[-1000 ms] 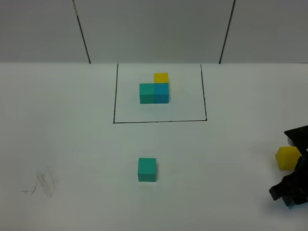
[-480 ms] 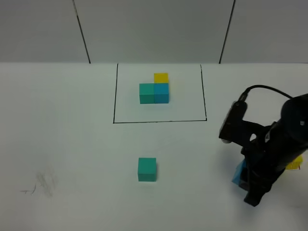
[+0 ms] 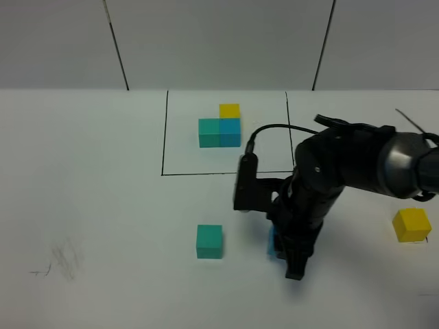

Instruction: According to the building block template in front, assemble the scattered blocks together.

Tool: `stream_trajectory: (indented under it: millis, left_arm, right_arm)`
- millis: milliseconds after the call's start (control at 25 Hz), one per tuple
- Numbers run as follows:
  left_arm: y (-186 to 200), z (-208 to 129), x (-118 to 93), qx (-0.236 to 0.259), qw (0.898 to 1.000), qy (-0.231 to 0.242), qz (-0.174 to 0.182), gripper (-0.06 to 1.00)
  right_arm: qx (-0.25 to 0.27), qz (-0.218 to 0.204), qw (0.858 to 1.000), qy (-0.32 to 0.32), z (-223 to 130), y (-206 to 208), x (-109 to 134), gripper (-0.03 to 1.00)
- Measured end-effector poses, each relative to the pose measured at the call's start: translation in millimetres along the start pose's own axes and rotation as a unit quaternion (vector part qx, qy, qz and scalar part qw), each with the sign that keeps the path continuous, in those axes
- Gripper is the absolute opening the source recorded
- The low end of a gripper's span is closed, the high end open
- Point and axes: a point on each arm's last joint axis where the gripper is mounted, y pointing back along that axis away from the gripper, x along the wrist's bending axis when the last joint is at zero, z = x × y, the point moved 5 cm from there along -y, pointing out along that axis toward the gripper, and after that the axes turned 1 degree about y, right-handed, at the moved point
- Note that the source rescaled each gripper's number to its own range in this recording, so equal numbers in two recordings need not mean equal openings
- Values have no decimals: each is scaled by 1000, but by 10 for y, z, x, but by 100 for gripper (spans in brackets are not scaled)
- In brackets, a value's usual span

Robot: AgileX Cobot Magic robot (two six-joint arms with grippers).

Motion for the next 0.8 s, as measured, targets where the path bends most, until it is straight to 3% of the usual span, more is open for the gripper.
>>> stream_trajectory:
  millis: [400,800]
  left_arm:
    - [0,2,21,-1,1000,-3,7,65]
    - [4,8,86,-2,999,-12,31,65]
  right_arm:
    - [7,20,999,48,499,-209,-89,27]
    - [24,37,999,31,508,-333,-73,27]
